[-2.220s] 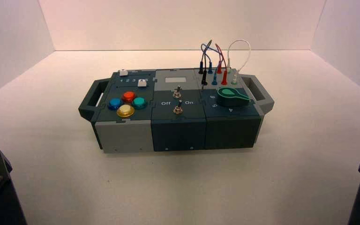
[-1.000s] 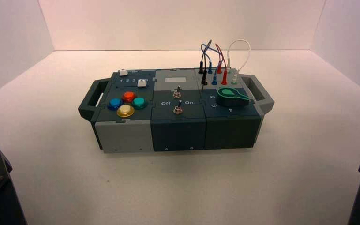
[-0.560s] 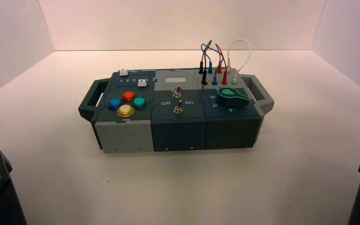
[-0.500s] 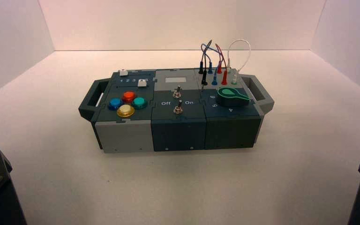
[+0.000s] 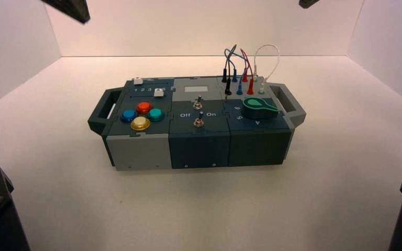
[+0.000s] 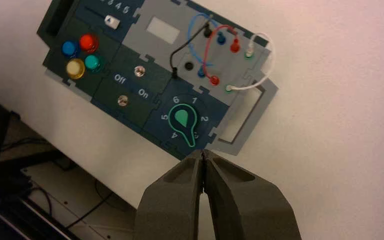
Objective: Flip the top switch off with the right gripper.
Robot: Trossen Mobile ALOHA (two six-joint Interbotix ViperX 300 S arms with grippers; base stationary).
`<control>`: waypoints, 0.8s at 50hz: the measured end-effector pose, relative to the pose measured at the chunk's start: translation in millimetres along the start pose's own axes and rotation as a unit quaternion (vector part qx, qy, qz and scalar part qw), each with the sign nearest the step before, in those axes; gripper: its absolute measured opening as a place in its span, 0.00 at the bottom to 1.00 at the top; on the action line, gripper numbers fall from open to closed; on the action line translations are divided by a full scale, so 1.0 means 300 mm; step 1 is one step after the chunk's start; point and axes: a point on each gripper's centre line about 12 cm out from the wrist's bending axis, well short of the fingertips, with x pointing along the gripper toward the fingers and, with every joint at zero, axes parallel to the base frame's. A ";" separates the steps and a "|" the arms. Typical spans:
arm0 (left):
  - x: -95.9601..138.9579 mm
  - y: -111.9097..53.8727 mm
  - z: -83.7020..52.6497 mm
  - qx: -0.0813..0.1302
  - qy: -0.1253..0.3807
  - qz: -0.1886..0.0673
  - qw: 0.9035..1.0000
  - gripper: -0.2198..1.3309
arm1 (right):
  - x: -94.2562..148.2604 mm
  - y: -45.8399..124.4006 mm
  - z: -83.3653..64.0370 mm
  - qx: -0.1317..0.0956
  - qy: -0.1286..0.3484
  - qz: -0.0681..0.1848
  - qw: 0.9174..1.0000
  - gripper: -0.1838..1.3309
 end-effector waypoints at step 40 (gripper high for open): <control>0.273 0.101 0.012 -0.078 0.029 0.052 0.995 0.04 | 0.186 0.061 0.031 0.062 0.036 -0.001 0.997 0.03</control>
